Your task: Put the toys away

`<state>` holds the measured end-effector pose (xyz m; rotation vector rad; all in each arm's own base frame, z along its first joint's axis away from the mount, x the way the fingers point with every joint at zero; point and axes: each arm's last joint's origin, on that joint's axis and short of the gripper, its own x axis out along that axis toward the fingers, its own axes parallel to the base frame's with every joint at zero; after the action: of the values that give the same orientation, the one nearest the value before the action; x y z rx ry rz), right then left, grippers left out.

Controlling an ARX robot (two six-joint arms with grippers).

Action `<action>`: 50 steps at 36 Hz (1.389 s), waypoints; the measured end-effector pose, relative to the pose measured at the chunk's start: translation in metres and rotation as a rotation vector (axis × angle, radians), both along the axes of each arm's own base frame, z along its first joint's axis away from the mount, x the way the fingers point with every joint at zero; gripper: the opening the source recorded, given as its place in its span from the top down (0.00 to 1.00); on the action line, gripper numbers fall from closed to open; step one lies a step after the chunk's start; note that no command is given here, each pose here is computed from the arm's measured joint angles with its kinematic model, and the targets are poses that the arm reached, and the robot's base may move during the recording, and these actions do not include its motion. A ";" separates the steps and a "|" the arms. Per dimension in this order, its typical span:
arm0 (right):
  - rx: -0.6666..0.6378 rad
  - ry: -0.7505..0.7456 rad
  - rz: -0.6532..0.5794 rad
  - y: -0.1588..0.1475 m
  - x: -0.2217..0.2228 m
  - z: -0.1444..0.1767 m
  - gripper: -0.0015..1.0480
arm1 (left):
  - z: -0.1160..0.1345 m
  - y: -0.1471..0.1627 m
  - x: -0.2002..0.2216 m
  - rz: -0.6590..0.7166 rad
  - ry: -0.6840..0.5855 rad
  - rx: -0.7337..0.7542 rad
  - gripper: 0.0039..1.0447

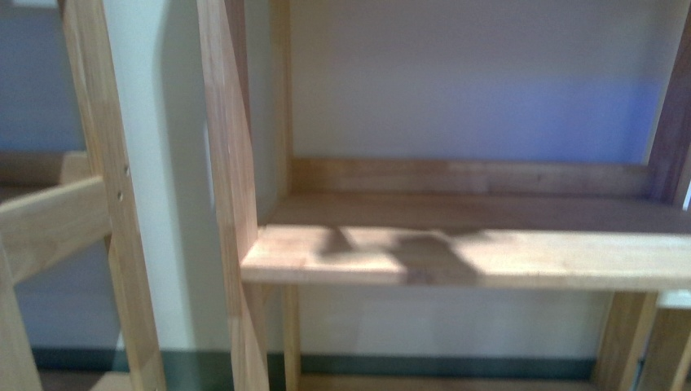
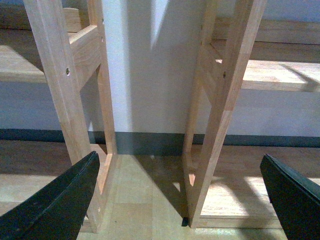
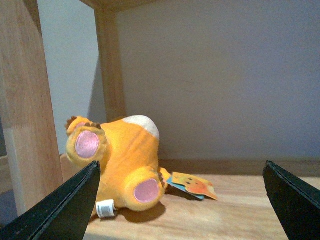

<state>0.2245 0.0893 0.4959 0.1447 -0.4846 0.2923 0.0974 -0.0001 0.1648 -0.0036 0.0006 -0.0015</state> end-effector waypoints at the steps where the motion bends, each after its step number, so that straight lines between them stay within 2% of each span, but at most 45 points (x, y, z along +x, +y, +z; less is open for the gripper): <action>1: -0.004 -0.002 -0.016 -0.003 -0.006 -0.004 0.06 | 0.000 0.000 0.000 0.000 0.000 0.000 0.06; 12: -0.063 0.028 -0.126 -0.028 -0.062 -0.063 0.06 | 0.000 0.000 0.000 0.000 0.000 0.000 0.06; 24: -0.103 0.160 -0.247 -0.061 -0.119 -0.144 0.06 | 0.000 0.000 0.000 0.000 0.000 0.000 0.06; 30: -0.099 0.143 -0.248 -0.067 -0.130 -0.161 0.06 | 0.000 0.000 0.000 0.000 0.000 0.000 0.06; 35: -0.109 0.206 -0.273 -0.067 -0.126 -0.187 0.07 | 0.000 0.000 0.000 0.000 0.000 0.000 0.06; 39: -0.165 0.454 -0.285 -0.070 -0.126 -0.221 0.27 | 0.000 0.000 0.000 0.000 0.000 0.000 0.06; 40: -0.170 0.475 -0.283 -0.071 -0.126 -0.230 0.32 | 0.000 0.000 0.000 0.000 0.000 0.000 0.06; 46: -0.159 0.483 -0.279 -0.078 -0.127 -0.259 0.64 | 0.000 0.000 0.000 0.000 0.000 0.000 0.06; 50: -0.161 0.480 -0.264 -0.085 -0.127 -0.270 0.80 | 0.000 0.000 0.000 0.000 0.000 0.000 0.06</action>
<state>0.0975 0.0039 0.2262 -0.0093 -0.0003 0.0317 0.0974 -0.0001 0.1648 -0.0036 0.0006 -0.0015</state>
